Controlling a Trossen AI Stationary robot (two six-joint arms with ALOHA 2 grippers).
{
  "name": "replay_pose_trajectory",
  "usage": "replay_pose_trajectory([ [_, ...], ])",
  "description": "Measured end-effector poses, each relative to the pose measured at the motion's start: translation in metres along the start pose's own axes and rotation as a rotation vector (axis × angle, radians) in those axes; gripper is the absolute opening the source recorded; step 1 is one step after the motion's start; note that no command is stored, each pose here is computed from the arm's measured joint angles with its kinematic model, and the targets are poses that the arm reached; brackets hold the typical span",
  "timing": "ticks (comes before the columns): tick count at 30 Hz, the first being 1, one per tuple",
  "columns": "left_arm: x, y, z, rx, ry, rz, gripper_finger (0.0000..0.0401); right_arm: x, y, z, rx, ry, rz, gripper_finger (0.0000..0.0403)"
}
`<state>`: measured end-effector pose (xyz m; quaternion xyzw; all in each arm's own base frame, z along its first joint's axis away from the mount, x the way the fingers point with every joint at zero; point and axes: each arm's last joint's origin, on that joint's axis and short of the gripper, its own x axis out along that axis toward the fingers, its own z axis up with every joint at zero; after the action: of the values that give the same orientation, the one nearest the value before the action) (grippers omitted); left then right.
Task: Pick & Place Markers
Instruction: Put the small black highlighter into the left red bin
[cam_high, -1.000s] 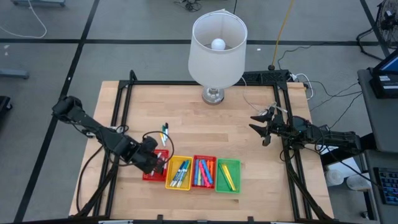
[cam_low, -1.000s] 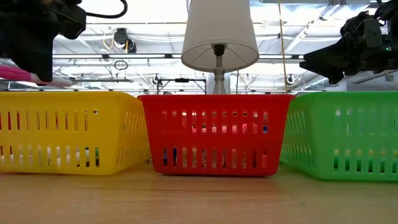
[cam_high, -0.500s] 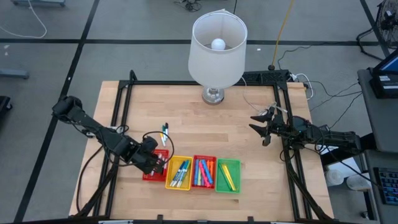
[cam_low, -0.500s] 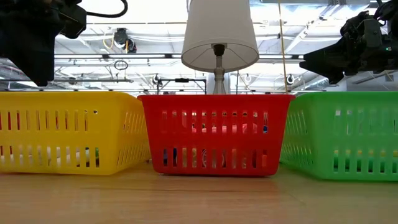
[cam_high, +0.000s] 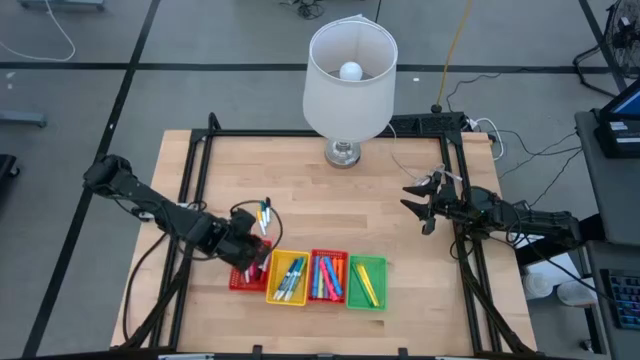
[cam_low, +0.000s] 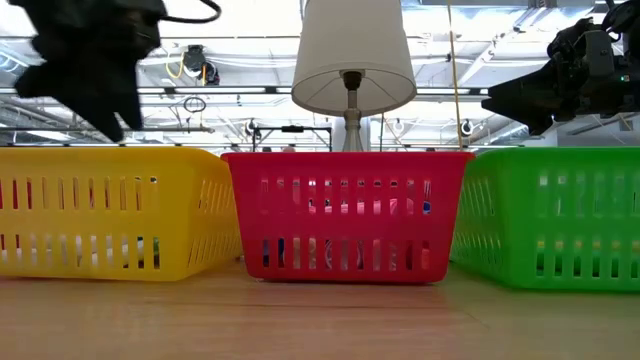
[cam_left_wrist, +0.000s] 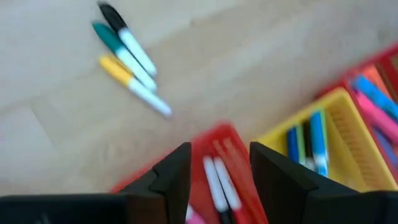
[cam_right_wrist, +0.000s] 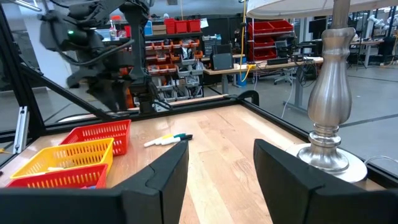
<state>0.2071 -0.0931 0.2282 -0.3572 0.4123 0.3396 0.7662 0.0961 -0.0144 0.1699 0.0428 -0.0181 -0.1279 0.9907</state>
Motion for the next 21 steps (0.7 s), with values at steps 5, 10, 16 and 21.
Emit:
replay_pose_trajectory([
  [5, 0.011, 0.006, 0.029, -0.037, -0.036, 0.055, 0.0166, 0.0, 0.0, 0.0, 0.0, 0.0, 0.0, 0.0169],
  [10, 0.021, 0.013, 0.057, -0.072, -0.057, 0.082, 0.0166, 0.0, 0.0, 0.0, 0.0, 0.0, 0.0, 0.0169],
  [16, 0.037, 0.006, 0.081, -0.013, -0.05, -0.024, 0.0166, 0.0, 0.0, 0.0, 0.0, 0.0, 0.0, 0.0169],
  [21, 0.059, 0.012, 0.091, -0.03, -0.003, 0.045, 0.0166, 0.0, 0.0, 0.0, 0.0, 0.0, 0.0, 0.0169],
])
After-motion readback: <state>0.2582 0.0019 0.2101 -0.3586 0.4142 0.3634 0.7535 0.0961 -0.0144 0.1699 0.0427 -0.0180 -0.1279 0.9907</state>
